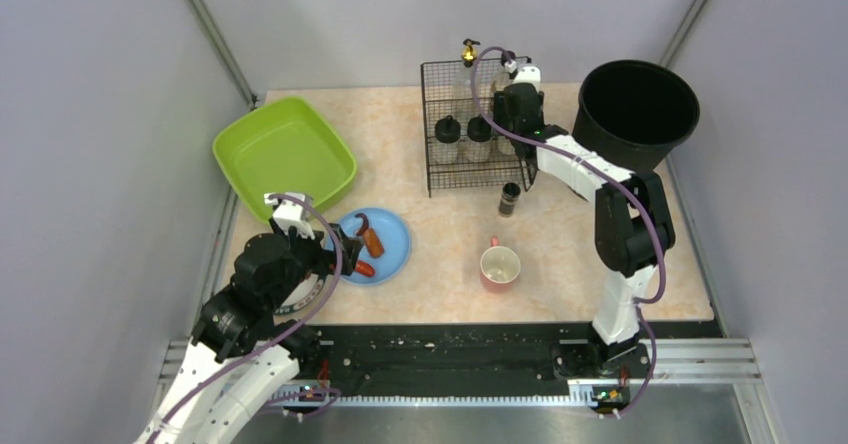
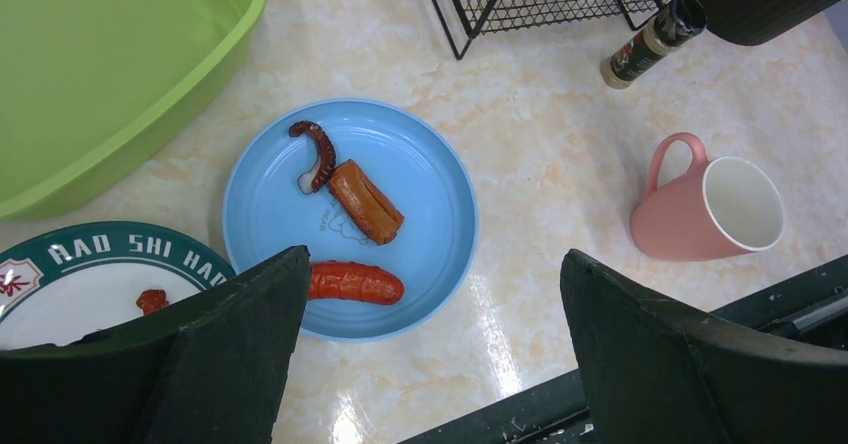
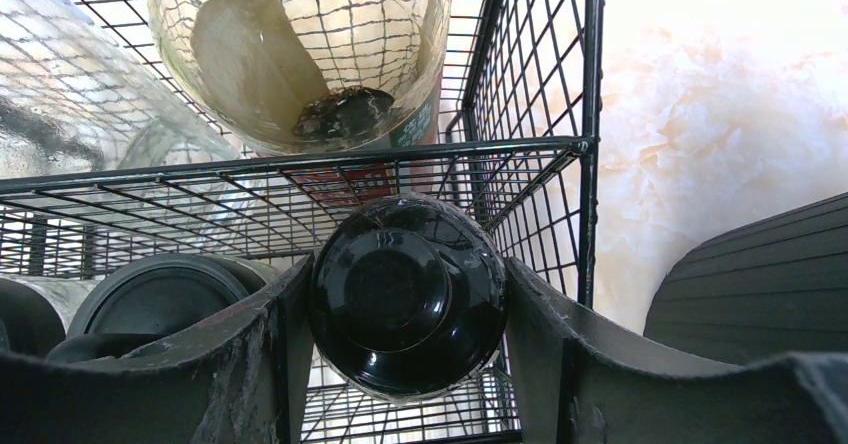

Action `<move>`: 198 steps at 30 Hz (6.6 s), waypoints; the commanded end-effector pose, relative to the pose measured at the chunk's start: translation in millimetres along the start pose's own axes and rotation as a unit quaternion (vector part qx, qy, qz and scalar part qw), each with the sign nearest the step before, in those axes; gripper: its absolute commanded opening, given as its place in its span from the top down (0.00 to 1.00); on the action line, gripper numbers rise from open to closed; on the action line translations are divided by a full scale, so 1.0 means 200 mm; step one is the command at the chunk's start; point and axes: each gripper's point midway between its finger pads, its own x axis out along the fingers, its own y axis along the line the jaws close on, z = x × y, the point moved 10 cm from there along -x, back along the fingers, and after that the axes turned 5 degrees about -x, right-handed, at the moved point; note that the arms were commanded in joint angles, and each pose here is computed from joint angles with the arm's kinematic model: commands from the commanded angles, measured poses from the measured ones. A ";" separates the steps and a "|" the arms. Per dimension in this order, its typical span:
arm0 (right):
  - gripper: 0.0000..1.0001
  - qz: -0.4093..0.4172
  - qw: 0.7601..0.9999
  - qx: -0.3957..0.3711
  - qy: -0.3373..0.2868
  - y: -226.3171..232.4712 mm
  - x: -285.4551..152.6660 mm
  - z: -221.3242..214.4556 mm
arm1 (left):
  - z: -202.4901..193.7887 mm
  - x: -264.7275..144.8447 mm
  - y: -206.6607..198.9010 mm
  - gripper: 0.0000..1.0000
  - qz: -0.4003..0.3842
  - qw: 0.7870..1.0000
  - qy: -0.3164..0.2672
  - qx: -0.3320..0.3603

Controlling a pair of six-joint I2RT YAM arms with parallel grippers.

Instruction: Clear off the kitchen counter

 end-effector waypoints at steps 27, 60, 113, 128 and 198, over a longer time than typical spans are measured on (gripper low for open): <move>0.31 0.036 0.996 0.049 -0.060 -0.10 -0.31 0.27 | 0.03 0.01 0.00 0.01 0.001 1.000 -0.017 0.000; 0.30 0.164 0.986 -0.004 -0.009 -0.09 -0.89 -0.14 | 0.03 -0.01 -0.02 0.01 -0.021 1.000 -0.021 0.004; 0.46 0.101 0.992 -0.025 0.075 0.03 -0.60 -0.48 | 0.03 0.00 -0.02 0.01 -0.019 1.000 -0.016 0.004; 0.86 0.109 0.992 -0.032 0.058 0.04 -0.66 -0.43 | 0.02 0.00 -0.01 0.01 -0.014 1.000 -0.015 0.003; 0.90 0.217 0.975 -0.051 0.000 0.56 -0.48 0.11 | 0.03 -0.02 -0.01 0.01 -0.019 0.999 -0.025 0.002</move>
